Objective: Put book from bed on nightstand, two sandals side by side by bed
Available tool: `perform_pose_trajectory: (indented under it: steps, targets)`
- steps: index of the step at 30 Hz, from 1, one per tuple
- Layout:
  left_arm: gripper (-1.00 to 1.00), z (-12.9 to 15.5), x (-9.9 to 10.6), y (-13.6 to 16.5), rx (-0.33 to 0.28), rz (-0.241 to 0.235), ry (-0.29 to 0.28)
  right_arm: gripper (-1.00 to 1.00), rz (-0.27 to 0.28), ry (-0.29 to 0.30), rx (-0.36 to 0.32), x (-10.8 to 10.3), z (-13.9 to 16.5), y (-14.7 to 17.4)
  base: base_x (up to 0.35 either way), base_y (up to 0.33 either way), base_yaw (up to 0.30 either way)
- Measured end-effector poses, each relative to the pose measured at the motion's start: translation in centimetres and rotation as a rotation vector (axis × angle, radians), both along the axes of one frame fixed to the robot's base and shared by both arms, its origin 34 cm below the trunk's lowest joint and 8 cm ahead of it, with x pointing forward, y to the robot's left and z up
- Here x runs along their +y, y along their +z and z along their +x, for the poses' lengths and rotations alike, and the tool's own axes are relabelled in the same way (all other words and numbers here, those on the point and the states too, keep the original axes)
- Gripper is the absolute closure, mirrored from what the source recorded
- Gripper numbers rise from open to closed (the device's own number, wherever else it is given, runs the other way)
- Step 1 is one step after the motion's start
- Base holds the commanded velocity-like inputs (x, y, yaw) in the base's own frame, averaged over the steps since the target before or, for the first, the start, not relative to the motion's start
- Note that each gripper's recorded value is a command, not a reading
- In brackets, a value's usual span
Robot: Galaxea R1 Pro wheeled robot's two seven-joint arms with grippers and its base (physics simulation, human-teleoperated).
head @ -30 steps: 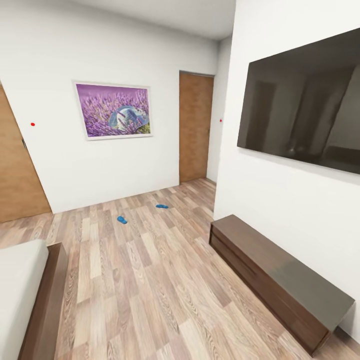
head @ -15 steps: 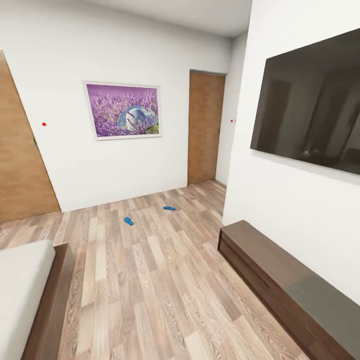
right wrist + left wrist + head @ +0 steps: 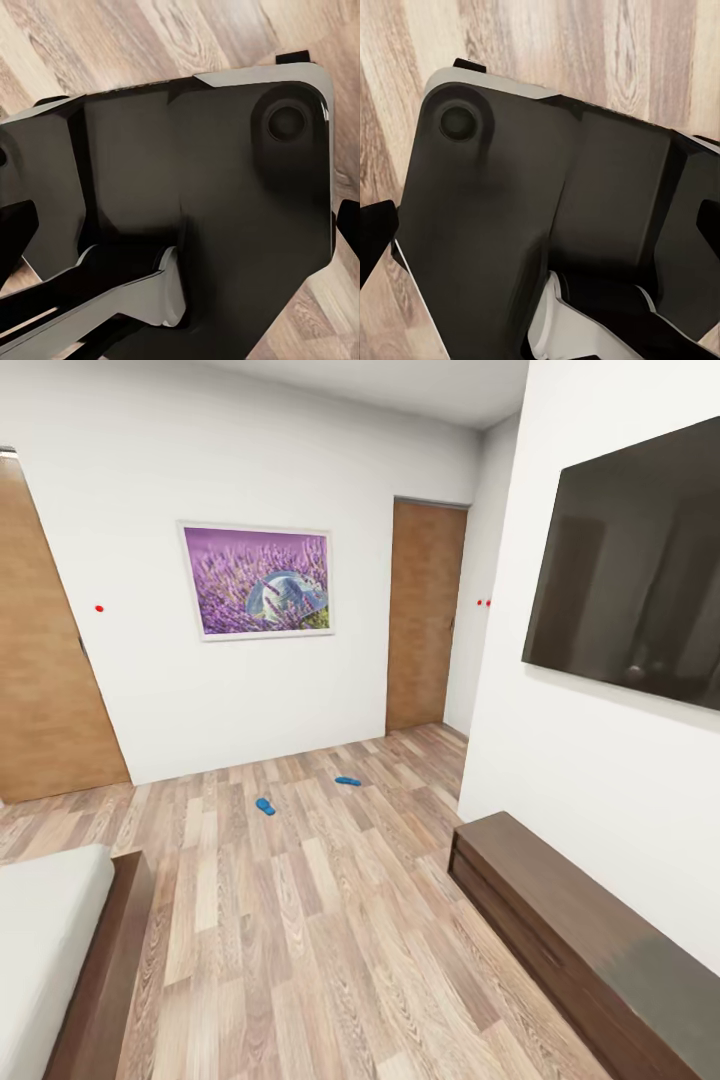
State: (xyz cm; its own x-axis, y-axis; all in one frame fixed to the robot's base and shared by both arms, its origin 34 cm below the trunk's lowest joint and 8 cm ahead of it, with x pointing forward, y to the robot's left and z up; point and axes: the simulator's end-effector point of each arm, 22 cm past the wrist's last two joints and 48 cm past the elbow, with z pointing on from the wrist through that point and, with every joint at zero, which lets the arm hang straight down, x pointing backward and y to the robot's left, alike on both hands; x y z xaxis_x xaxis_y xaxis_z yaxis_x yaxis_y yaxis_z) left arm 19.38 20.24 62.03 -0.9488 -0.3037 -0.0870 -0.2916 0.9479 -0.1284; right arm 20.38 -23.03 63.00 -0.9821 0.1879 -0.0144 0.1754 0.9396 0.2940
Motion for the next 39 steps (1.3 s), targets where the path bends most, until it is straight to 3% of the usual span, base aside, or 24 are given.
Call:
perform_pose_trajectory:
  steps: [39]
  targets:
    - [-1.0, 0.1, 0.0, 0.0, -0.002, 0.001, 0.001, -1.0, 0.037, -0.003, -0.001, 2.8, 0.0, 0.1, 0.211, 0.0, 0.039]
